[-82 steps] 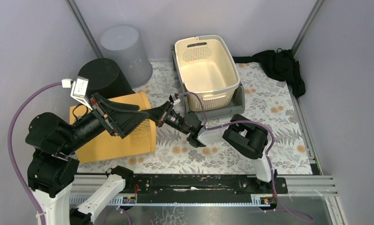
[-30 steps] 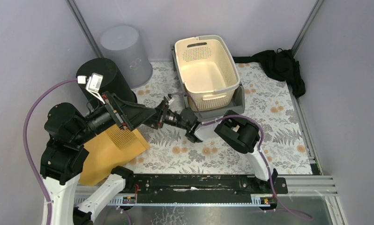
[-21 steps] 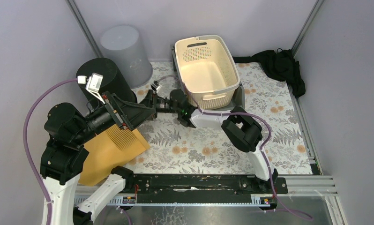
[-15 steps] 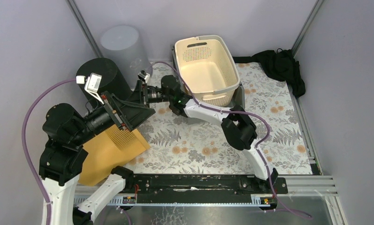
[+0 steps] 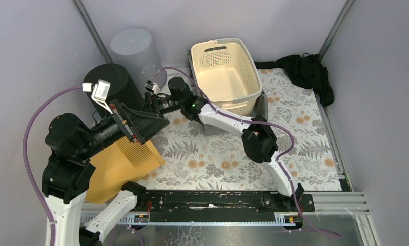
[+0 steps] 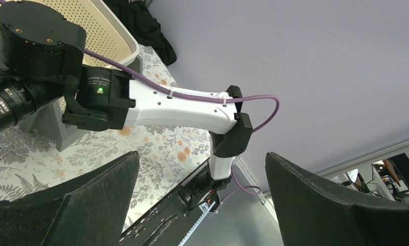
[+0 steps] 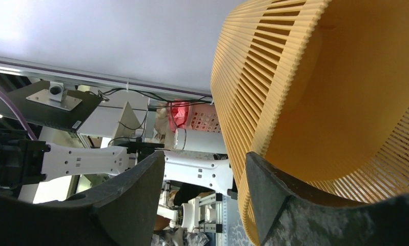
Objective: Turn the large container upside down
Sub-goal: Turn the container upside down at the center of the board.
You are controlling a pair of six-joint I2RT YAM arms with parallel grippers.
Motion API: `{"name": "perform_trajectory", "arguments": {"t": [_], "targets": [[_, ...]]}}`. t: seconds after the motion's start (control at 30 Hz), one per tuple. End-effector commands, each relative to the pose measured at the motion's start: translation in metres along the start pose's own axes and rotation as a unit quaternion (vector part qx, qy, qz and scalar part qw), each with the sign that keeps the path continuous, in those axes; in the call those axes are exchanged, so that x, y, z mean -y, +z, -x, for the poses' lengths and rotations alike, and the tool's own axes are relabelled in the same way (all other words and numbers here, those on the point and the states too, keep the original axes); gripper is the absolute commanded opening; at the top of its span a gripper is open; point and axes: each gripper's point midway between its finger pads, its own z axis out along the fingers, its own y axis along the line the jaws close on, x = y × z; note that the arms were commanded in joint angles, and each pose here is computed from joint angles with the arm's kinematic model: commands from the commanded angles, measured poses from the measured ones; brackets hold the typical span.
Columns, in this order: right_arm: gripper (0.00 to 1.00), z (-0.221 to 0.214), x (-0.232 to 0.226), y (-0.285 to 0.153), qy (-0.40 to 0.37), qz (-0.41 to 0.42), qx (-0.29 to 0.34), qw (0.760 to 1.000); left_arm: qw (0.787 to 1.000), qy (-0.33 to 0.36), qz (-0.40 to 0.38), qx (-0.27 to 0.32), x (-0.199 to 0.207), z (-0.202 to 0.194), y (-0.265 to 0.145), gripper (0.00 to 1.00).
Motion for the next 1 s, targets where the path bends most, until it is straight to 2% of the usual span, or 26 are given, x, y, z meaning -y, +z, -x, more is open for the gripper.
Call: {"name": "perform_trajectory", "arguments": {"t": [0.0,0.17,0.4,0.83,0.97], "targets": [[0.67,-0.001,-0.002,-0.013,-0.007,-0.016,0.01,1.0,0.999,0.03,-0.029,0.011,0.018,0.006,-0.008,1.0],[0.67,0.009,-0.012,-0.018,-0.013,-0.016,0.031,0.999,0.999,0.03,-0.03,0.011,0.018,0.006,-0.008,1.0],[0.63,0.017,0.001,-0.008,0.004,-0.027,0.029,0.999,0.999,0.033,-0.033,0.012,0.021,0.008,-0.008,1.0],[0.58,-0.014,0.01,0.035,0.023,-0.013,-0.053,0.998,0.999,0.034,-0.035,0.009,0.022,0.007,-0.009,1.0],[0.52,-0.028,0.011,0.044,0.029,0.002,-0.079,0.996,0.999,0.033,-0.035,0.009,0.021,0.006,-0.01,1.0]]}}
